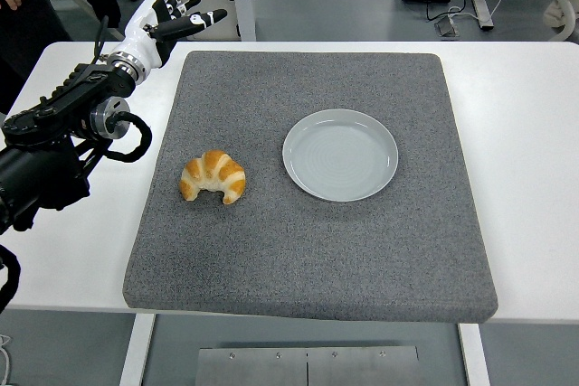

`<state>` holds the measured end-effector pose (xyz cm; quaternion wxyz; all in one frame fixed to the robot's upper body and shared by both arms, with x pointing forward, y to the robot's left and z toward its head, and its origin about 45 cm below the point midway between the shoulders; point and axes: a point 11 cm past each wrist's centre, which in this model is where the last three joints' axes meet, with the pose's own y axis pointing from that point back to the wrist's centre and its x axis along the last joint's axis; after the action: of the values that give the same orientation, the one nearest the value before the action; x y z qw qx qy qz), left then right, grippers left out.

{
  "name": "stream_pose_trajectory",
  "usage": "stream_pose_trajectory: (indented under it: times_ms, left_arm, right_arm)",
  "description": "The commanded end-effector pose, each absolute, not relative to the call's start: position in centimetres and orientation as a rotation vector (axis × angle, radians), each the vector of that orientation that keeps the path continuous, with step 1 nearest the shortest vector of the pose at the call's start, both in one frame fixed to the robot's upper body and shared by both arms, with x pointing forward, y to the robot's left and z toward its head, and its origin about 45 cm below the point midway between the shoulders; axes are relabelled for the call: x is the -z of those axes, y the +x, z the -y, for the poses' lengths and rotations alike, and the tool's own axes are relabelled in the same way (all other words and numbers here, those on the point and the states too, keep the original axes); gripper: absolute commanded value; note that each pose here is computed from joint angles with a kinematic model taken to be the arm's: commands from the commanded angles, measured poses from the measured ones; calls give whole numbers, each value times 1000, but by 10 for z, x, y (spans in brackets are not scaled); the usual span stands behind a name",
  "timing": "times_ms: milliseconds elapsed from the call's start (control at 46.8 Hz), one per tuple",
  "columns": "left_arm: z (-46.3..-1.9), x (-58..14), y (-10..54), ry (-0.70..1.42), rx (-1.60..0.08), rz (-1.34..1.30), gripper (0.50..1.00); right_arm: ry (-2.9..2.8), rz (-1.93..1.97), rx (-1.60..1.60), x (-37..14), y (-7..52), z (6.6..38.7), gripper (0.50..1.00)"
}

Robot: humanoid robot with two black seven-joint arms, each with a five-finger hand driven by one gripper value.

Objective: Place the bread on the plate

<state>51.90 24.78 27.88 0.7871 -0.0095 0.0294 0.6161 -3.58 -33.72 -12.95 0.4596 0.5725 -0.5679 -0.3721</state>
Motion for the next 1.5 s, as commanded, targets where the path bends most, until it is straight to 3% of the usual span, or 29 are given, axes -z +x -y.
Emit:
stream_pose_trajectory:
  times_ms: [0,321,769,1474]
  left_arm:
    - [-249,-285,512,8,-1281,-21,975]
    - [-253,-274,491,215,-1167,139,975]
    - [-241,-287,453,291,-989,283,977]
    - [-257,-265,413,526,-783,533,975]
  right_arm:
    - [1410,1398,916,129,-36,337,1000]
    - [1410,1398,916,129,-36,337,1000]
    - [1410,1398,916,129,-36,337,1000]
    - [1410,1398,916,129,-36,337,1000]
